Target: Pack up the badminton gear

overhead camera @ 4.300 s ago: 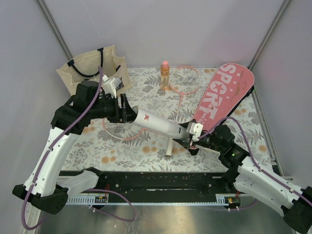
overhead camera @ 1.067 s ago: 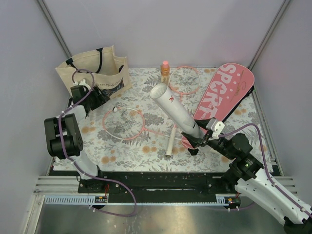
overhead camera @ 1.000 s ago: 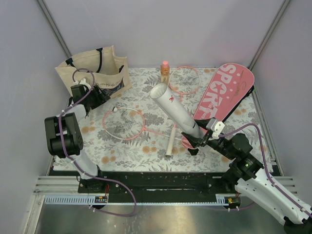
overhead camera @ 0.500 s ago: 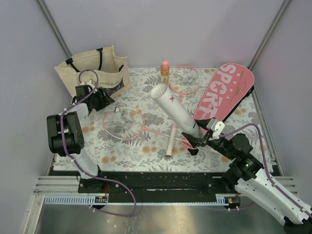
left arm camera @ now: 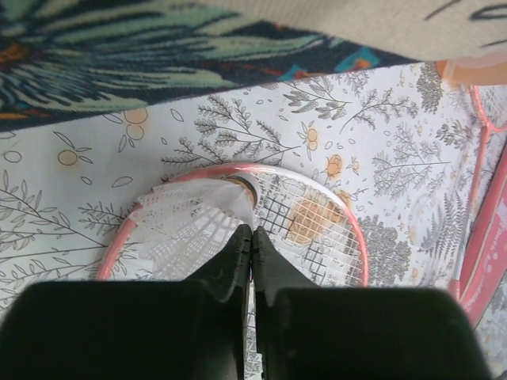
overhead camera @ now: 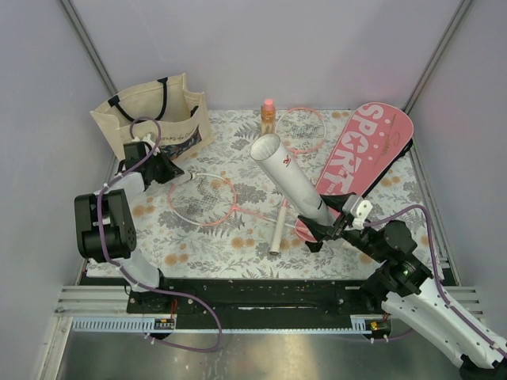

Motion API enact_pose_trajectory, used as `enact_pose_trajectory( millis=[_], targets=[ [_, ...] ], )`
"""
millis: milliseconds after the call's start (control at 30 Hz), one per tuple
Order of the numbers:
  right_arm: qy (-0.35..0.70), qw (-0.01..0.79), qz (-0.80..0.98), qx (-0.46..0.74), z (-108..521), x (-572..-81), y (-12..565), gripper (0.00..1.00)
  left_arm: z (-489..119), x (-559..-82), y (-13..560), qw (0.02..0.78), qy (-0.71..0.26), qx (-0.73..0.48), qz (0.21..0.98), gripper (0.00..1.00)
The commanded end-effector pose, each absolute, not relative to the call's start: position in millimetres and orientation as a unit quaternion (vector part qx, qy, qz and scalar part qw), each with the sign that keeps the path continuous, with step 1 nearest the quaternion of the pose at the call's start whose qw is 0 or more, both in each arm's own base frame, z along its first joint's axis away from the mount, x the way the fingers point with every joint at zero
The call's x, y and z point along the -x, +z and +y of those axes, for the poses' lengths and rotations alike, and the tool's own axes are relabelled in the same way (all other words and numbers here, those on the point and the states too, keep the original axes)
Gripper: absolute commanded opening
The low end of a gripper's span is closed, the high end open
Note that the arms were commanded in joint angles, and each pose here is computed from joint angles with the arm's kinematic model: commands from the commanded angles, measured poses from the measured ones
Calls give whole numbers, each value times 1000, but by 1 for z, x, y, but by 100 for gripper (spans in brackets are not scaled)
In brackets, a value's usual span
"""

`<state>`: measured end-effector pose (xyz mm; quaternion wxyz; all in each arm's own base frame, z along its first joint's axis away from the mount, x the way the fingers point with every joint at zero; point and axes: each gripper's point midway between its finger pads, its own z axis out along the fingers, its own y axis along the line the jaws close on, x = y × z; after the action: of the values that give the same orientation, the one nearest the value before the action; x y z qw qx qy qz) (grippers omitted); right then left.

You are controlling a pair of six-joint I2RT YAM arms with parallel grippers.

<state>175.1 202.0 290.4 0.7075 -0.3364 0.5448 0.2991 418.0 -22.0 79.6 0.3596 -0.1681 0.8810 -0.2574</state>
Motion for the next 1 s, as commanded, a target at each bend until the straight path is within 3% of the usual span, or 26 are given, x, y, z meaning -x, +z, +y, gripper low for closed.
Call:
enact_pose_trajectory(
  millis=[0,300,600,767,967],
  targets=[
    [308,739,511,313,196,-171,328,42,-33,-414,112,383,-284,144,867,0],
    [304,723,531,320,202,-178,318,42,-61,-381,155,347,-332,131,868,0],
    [227,727,517,391,203,-189,313,41,-107,-325,219,322,-335,39,885,0],
    [202,689,489,495,220,-184,280,45,-129,-293,280,351,-339,-6,873,0],
    [158,699,481,505,217,-197,278,44,-150,-247,355,402,-369,-65,836,0]
  ],
)
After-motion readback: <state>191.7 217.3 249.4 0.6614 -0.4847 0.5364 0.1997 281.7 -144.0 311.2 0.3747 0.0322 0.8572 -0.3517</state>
